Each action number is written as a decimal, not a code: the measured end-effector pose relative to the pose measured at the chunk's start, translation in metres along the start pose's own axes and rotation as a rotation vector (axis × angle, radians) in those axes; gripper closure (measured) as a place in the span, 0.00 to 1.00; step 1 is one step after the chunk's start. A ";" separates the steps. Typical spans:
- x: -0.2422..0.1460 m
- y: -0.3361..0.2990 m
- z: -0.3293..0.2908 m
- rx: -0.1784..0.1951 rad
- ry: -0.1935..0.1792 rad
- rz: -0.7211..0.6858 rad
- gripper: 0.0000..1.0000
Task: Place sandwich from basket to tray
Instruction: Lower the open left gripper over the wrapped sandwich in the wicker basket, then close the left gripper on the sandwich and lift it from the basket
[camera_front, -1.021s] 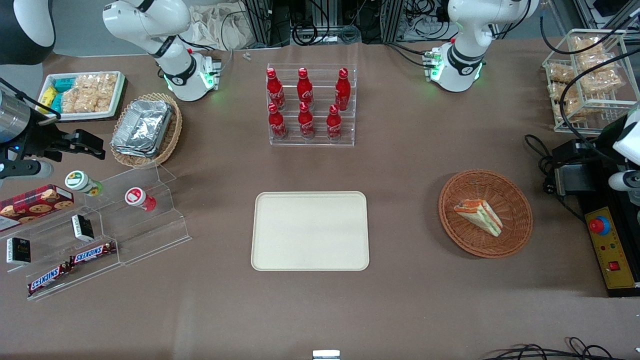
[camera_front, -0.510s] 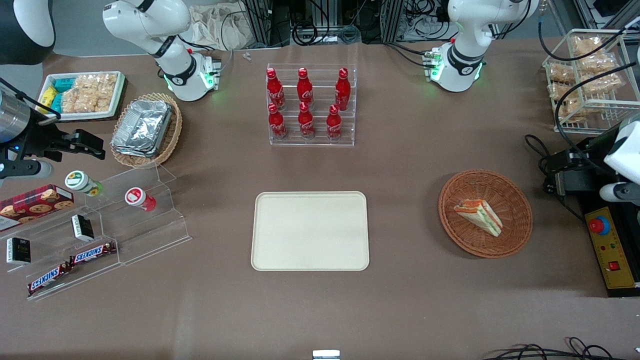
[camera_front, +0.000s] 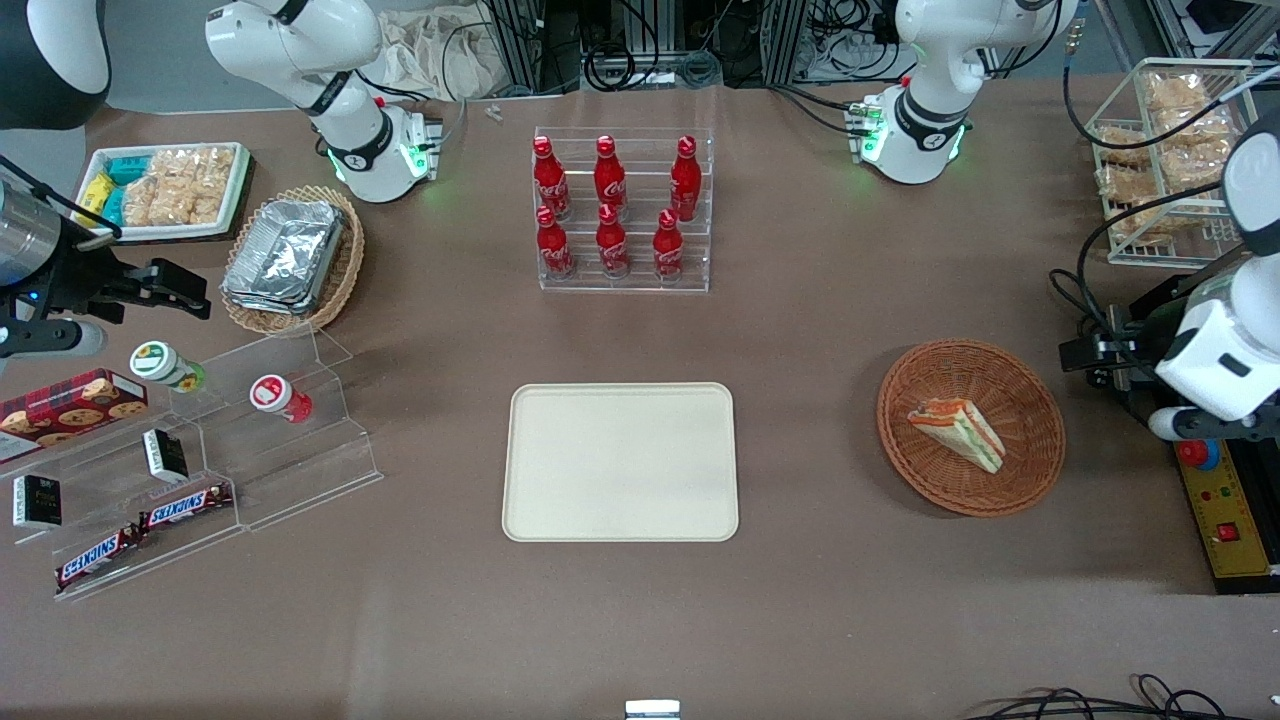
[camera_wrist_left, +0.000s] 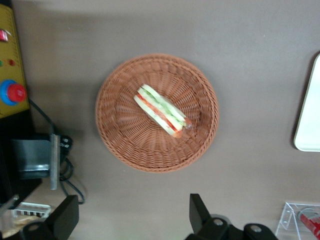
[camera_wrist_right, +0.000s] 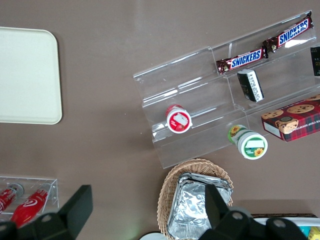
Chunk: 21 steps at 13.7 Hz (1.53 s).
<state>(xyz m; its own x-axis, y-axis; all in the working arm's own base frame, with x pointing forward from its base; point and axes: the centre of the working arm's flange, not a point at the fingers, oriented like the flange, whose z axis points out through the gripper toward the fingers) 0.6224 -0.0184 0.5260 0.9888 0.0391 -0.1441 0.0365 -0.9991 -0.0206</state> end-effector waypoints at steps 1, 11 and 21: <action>0.002 0.003 0.015 -0.004 -0.022 -0.011 0.02; 0.029 0.006 0.191 -0.074 0.065 -0.646 0.01; 0.034 -0.007 0.291 -0.029 -0.004 -0.831 0.01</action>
<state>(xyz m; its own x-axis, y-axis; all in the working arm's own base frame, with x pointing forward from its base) 0.6133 -0.0053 0.2331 0.6372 0.7646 -0.0969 0.7586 -0.6444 -0.0964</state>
